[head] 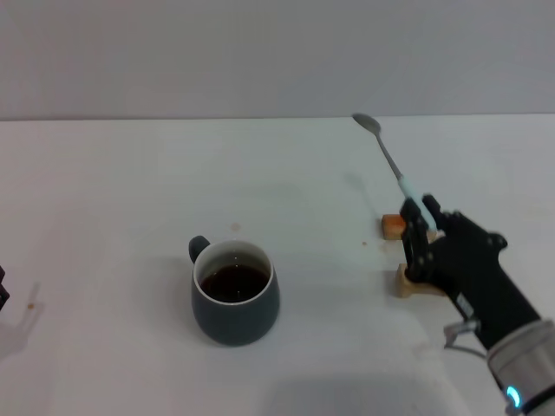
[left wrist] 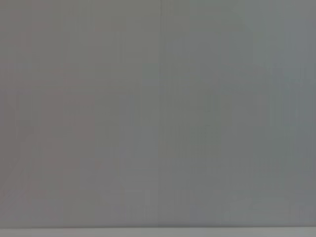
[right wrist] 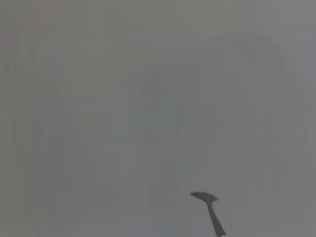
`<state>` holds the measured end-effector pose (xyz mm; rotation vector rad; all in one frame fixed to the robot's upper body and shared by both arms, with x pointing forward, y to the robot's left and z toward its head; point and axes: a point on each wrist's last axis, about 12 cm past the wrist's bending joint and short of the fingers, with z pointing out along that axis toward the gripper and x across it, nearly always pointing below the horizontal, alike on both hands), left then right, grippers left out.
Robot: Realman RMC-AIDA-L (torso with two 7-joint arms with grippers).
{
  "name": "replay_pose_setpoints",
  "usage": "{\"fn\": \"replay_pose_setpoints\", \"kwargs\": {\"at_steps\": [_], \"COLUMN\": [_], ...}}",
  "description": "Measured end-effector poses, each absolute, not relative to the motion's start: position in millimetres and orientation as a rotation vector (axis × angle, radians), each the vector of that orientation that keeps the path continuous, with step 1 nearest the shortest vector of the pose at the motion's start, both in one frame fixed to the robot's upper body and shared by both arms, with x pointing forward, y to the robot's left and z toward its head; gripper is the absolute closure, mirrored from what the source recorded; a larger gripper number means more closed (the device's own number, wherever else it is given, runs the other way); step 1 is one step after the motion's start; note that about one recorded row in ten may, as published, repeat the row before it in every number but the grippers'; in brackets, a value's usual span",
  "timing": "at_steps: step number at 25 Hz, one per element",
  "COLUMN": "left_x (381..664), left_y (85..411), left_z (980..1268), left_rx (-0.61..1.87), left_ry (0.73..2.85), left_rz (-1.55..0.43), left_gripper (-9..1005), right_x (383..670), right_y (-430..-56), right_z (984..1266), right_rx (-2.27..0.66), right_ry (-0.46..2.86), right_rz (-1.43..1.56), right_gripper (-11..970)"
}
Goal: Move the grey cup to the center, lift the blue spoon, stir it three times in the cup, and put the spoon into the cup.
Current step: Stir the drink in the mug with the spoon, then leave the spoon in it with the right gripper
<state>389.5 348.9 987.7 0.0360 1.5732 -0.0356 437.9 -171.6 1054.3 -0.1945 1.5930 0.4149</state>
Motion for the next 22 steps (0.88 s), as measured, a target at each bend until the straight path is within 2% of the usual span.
{"fn": "replay_pose_setpoints", "kwargs": {"at_steps": [5,15,22], "left_x": [390.6,393.1,394.7], "left_y": [348.9,349.8,350.7], "left_z": [988.0,988.9,989.7], "left_rx": [0.039,0.045,0.038], "left_ry": [1.572,1.568,1.563], "left_rz": [-0.035,-0.032,-0.026], "left_gripper": [136,137,137], "right_x": [455.8,482.3,496.4], "right_y": [-165.8,-147.6,-140.1], "right_z": [1092.4,1138.0,1172.4], "right_rx": [-0.233,-0.330,-0.463], "right_ry": [1.600,1.695,1.675], "right_rz": [0.427,0.489,0.680], "right_gripper": [794,795,795]}}
